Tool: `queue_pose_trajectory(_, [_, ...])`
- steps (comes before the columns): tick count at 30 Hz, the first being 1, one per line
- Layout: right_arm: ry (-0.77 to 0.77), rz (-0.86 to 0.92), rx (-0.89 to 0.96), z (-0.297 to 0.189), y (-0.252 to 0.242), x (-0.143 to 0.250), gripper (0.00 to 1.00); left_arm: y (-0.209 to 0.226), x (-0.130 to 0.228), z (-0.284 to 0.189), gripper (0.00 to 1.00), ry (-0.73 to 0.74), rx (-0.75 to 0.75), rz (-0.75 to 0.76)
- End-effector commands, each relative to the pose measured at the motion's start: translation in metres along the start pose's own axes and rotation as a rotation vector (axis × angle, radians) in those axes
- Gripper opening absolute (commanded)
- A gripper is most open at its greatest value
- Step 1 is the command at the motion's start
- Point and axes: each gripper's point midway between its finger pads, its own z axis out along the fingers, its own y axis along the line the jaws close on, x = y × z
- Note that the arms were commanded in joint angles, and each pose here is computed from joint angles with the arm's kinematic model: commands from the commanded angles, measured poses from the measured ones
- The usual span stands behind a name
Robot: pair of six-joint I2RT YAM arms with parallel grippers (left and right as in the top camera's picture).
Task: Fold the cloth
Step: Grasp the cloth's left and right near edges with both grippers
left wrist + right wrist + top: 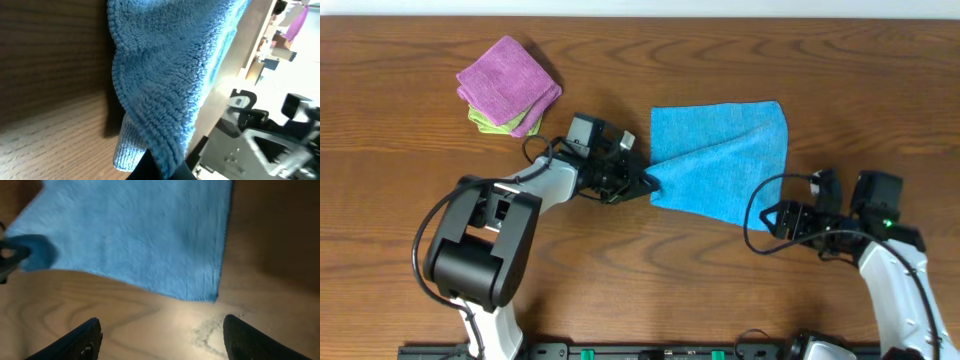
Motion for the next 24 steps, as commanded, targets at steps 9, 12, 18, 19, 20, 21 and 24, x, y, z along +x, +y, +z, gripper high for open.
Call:
queue_pose_trajectory(9, [-0.034, 0.168, -0.001, 0.023, -0.017, 0.015, 0.70, -0.006, 0.010, -0.001, 0.06, 0.056, 0.054, 0.019])
queue_pose_trajectory(12, [-0.028, 0.179, 0.001, 0.030, -0.021, 0.017, 0.71, -0.007, 0.011, -0.001, 0.06, 0.061, 0.059, 0.018])
queue_pose_trajectory(18, [-0.004, 0.216, 0.006, 0.046, -0.031, 0.016, 0.70, -0.009, 0.013, -0.002, 0.06, 0.075, 0.075, 0.018])
queue_pose_trajectory(19, [-0.003, 0.225, 0.006, 0.049, -0.033, 0.015, 0.70, -0.010, 0.014, -0.002, 0.06, 0.078, 0.078, 0.018])
queue_pose_trajectory(20, [-0.001, 0.233, 0.004, 0.051, -0.034, 0.015, 0.70, -0.010, 0.014, -0.002, 0.06, 0.079, 0.080, 0.018])
queue_pose_trajectory(21, [0.002, 0.239, -0.003, 0.053, -0.034, 0.015, 0.70, -0.011, 0.015, -0.002, 0.06, 0.082, 0.083, 0.019])
queue_pose_trajectory(24, [0.010, 0.248, -0.014, 0.061, -0.032, 0.014, 0.67, -0.013, 0.017, -0.002, 0.06, 0.093, 0.096, 0.019])
